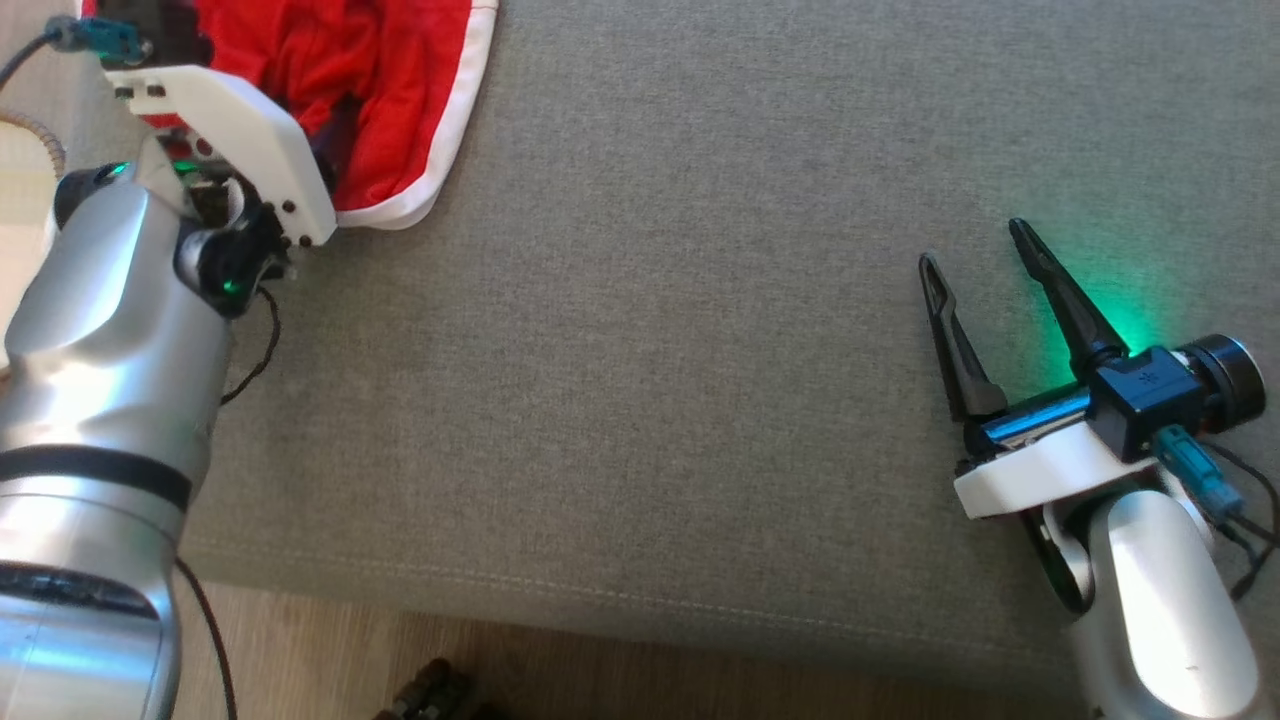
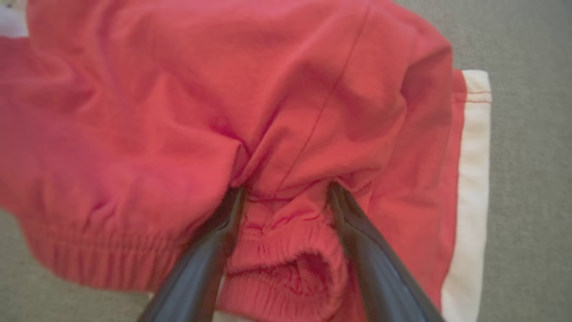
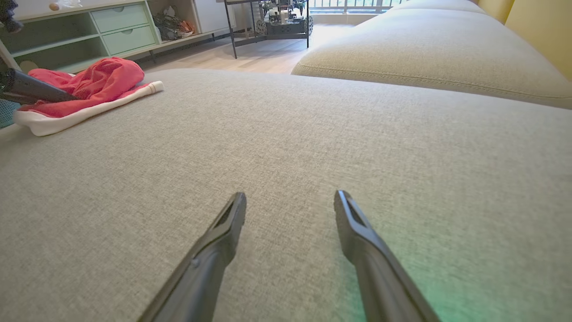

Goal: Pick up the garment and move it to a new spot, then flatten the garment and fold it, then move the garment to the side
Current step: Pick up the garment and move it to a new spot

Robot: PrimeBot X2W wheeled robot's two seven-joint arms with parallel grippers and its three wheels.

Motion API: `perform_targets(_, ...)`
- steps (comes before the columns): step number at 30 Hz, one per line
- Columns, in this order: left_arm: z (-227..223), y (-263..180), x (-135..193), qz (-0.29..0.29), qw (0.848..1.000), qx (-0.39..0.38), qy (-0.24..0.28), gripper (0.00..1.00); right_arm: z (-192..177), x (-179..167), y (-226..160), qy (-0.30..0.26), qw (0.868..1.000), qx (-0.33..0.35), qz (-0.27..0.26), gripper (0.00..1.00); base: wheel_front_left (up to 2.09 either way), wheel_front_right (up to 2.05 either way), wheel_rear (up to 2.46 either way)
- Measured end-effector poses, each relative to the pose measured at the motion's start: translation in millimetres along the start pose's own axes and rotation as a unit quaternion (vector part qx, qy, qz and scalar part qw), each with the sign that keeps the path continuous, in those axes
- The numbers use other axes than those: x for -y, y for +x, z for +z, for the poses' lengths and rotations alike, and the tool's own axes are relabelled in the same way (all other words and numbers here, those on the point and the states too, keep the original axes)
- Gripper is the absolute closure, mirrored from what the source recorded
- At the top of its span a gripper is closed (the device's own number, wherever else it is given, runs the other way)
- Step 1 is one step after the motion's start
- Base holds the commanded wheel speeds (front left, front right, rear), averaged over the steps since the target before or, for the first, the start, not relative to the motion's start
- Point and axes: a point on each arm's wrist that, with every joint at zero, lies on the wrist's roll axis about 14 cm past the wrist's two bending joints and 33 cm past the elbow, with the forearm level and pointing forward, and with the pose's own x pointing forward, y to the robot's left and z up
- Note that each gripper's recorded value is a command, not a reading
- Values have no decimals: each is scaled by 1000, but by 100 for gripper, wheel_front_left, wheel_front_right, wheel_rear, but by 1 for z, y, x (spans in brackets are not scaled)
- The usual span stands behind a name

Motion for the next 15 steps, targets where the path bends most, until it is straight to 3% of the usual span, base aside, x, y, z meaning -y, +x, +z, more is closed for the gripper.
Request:
perform_targets(1,1,-1,2,-2,1000,7,2,11,1,1,-1,0,1000,1,-1,0,0,0,0)
perform_targets(2,1,-2,3,-5,1000,14,1,100,3,1,-2,1,1000,1,-2,0,0,0,0)
perform_targets(10,19,-25,8,-18,994,101,23,100,29,5,-10,10,999,29,-13,0,0,0,0)
perform_targets(15,71,-57,10,-27,975,214,54,100,53,7,-22,18,998,52,-21,0,0,0,0)
